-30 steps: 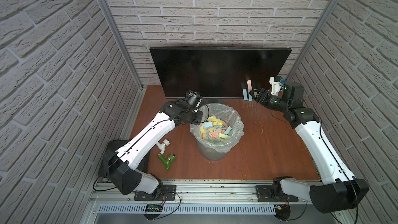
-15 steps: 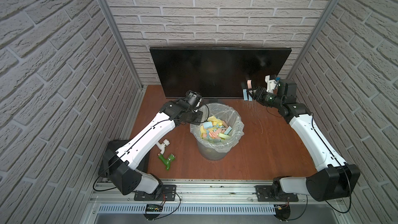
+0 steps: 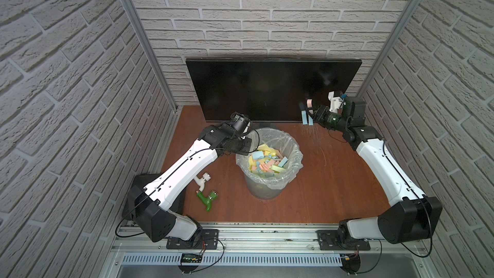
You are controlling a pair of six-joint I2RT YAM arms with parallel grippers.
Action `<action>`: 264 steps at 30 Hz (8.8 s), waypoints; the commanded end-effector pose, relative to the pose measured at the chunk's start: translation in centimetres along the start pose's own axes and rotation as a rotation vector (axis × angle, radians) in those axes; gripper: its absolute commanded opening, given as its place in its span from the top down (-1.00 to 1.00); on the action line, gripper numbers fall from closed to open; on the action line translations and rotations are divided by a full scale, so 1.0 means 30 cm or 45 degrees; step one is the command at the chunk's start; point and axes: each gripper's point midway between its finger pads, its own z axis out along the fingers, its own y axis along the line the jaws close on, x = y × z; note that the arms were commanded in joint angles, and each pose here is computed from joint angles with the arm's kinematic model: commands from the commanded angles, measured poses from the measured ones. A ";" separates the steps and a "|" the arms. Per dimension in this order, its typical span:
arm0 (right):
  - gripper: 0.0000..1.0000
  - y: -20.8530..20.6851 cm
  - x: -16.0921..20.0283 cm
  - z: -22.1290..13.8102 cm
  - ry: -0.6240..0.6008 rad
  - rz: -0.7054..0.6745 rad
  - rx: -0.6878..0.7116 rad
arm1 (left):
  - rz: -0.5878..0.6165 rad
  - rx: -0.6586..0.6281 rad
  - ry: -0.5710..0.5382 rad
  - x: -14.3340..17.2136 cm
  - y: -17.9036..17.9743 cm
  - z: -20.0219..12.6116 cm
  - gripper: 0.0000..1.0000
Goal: Remove the sticky note from the monitor
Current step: Tear off the sticky note from the monitor, then place the sticky note in the trash bin.
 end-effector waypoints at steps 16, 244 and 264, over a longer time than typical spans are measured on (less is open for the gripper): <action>0.94 0.081 -0.049 -0.073 -0.116 -0.022 -0.101 | 0.011 0.019 -0.020 -0.008 -0.012 -0.012 0.50; -0.77 0.544 0.699 -0.183 0.511 -0.468 -0.719 | 0.155 0.619 -0.319 -0.143 -0.354 -0.236 -0.05; -0.75 0.450 0.480 -0.295 0.166 -0.569 -0.355 | 0.186 0.117 -0.306 -0.140 -0.104 -0.339 -0.06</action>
